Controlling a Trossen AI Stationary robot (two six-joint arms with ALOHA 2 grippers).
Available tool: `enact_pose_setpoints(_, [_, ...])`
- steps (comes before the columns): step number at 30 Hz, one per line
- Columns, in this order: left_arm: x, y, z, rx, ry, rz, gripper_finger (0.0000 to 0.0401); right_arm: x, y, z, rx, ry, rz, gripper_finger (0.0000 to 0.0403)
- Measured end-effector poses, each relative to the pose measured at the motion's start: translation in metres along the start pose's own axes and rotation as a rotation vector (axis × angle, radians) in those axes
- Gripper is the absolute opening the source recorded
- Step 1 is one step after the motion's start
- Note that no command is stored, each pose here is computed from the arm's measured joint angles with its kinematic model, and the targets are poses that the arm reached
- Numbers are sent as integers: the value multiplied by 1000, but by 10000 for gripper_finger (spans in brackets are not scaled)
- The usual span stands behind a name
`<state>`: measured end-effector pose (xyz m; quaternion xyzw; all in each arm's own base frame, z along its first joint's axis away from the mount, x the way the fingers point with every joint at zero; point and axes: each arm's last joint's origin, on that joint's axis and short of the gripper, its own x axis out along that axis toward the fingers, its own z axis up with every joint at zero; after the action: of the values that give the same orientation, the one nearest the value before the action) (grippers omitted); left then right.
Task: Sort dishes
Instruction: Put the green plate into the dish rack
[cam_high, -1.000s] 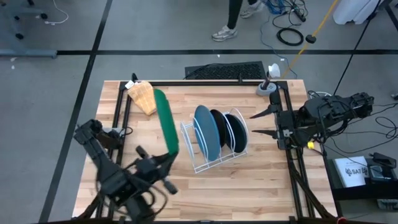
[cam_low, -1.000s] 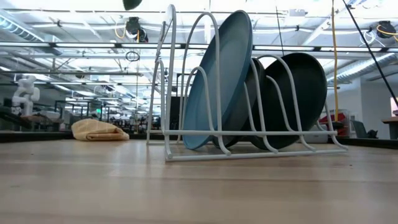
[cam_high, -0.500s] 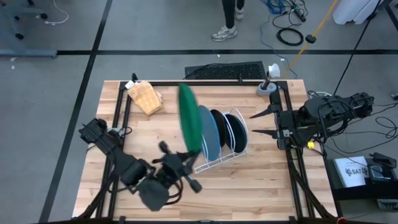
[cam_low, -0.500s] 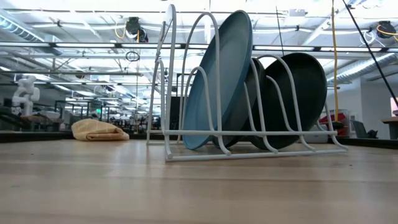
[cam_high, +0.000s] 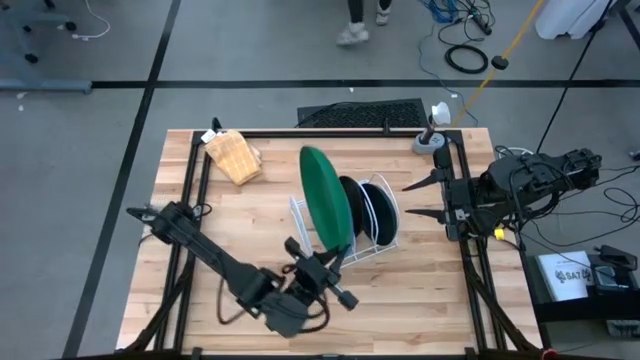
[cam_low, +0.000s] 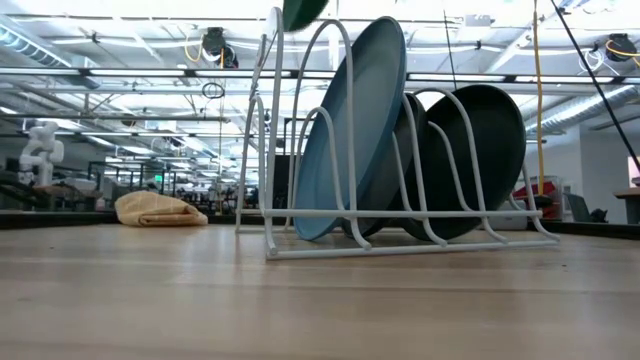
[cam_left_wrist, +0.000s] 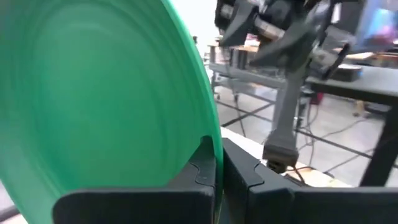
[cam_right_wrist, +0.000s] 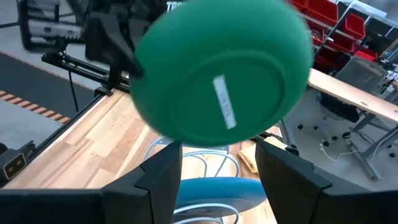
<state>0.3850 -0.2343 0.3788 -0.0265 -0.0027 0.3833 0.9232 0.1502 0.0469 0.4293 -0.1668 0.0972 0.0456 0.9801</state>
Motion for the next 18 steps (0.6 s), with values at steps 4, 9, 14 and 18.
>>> enact_pose_setpoints(4, [1,-8,-17,-50,-4,52,10,0,0,0,-14,0,0,199])
enact_pose_setpoints(9, [3,-15,-34,-72,-6,81,10,0,0,0,-24,-1,2,199])
enact_pose_setpoints(14, [3,-17,-50,-75,-6,109,10,0,0,-1,-24,7,6,199])
enact_pose_setpoints(18, [3,-18,-67,-66,5,107,10,0,0,-1,-19,10,7,199])
